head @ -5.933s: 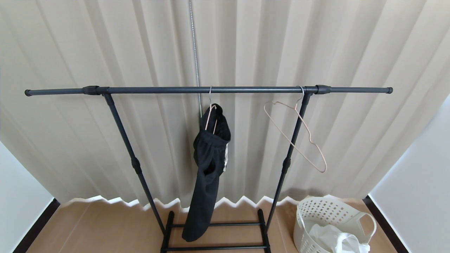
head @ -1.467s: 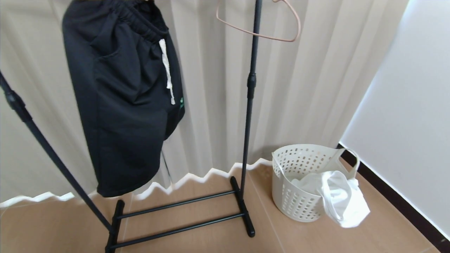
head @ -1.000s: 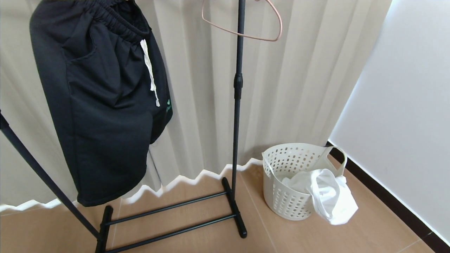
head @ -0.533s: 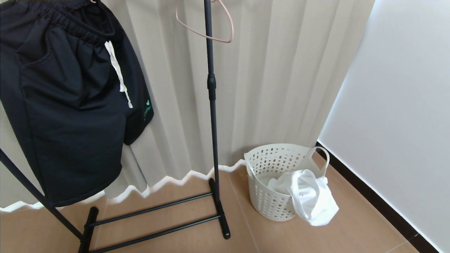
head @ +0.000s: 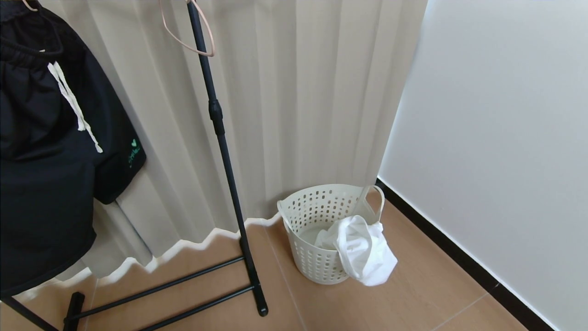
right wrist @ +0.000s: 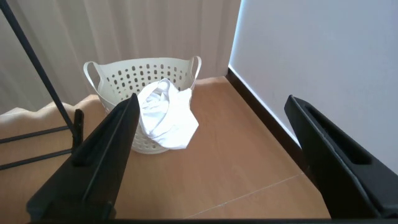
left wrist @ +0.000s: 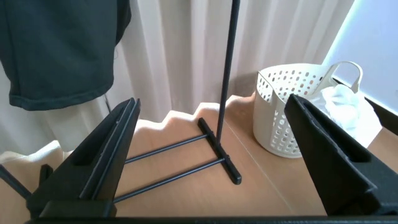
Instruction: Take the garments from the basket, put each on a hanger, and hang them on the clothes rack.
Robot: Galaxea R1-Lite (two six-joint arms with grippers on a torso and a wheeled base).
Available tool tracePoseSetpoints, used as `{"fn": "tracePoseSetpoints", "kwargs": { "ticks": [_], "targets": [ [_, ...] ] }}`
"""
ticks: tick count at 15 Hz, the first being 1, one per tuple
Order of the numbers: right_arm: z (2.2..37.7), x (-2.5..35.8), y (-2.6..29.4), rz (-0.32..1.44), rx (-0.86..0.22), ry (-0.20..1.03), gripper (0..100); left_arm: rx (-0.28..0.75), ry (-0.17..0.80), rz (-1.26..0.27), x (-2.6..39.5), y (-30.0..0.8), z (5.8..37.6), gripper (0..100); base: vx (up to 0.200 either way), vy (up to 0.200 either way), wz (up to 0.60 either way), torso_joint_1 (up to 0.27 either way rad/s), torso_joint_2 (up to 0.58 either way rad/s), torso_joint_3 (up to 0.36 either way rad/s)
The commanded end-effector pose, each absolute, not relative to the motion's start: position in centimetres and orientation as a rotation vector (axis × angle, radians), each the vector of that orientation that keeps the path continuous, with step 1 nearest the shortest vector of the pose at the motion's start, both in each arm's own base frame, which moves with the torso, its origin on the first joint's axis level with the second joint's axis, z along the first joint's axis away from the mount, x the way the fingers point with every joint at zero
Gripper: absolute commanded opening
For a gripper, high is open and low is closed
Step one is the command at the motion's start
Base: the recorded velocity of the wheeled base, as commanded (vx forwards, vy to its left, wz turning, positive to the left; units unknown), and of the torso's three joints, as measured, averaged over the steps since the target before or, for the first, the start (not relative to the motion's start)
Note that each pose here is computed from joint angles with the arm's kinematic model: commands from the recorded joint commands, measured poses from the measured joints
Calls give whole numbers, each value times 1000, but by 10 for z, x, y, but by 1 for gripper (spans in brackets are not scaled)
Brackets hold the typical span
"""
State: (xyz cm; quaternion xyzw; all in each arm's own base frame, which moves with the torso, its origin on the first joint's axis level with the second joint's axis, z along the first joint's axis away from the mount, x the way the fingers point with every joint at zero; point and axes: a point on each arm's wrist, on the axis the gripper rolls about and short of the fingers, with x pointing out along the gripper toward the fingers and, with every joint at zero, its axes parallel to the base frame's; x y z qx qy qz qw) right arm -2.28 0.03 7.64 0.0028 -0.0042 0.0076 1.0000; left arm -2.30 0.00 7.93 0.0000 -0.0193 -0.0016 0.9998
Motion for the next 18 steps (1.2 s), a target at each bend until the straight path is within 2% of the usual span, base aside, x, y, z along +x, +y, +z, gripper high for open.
{"fn": "tracePoseSetpoints", "kwargs": {
  "ticks": [1,15,18],
  "targets": [
    [76,-23,0,15,6,-9,100,0,-38,-3,-23,0,79,100,0,0,0,0,0,0],
    [76,-23,0,15,5,-9,100,-2,-37,-6,-23,0,79,100,0,0,0,0,0,0],
    [76,-23,0,15,5,-9,100,-2,-37,-6,-23,0,79,100,0,0,0,-2,2,-146]
  ]
}}
